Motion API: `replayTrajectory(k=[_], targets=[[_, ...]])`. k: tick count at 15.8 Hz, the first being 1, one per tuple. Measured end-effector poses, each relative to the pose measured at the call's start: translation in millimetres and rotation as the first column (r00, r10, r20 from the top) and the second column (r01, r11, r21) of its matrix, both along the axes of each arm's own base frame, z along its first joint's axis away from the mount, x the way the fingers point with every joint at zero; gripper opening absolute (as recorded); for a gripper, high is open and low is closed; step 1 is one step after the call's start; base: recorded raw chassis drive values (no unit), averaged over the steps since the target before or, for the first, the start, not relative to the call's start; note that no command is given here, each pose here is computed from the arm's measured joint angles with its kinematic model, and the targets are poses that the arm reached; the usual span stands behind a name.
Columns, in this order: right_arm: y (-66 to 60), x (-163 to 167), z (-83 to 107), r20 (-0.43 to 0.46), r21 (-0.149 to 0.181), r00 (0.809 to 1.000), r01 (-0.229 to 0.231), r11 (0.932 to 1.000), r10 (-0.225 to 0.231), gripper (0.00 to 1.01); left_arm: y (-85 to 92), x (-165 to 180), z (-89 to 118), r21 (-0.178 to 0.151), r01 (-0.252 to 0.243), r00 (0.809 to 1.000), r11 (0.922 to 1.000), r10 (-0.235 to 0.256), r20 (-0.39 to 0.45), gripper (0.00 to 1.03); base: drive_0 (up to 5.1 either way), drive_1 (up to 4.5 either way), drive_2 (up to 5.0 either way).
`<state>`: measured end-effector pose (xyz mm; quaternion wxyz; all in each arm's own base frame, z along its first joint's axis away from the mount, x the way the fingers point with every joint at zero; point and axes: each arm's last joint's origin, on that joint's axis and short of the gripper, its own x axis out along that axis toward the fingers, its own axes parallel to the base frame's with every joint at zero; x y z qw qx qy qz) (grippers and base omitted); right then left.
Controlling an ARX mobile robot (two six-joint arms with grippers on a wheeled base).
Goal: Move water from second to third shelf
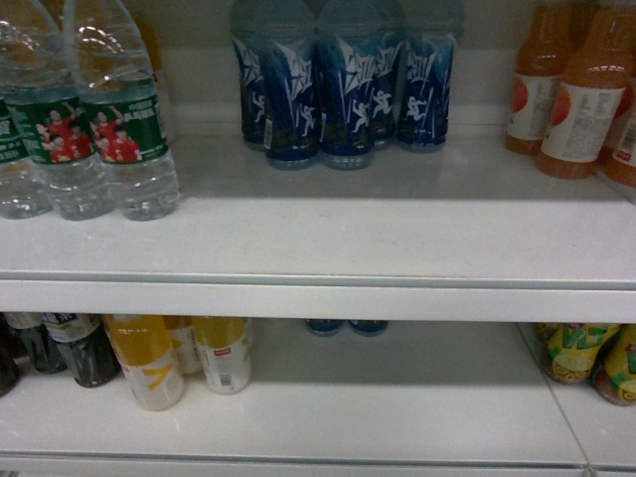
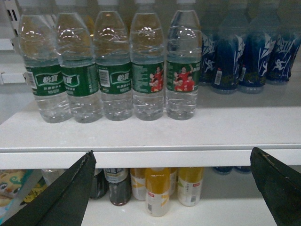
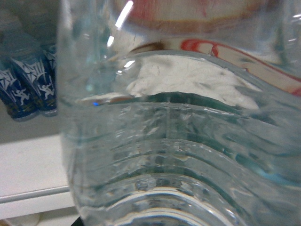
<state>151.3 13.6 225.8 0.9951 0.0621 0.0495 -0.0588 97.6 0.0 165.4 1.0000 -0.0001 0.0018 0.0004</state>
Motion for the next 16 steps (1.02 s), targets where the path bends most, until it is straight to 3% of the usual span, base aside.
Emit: replayTrajectory(k=[16], targets=[[-0.1, -0.1, 0.2, 0.002, 0.0, 1.0, 0.0, 1.0, 0.0, 0.43, 0.0, 0.0, 0.1, 0.0, 0.0, 1.0, 1.0, 0.0, 0.001, 0.98, -4.9, 2.45, 2.5]])
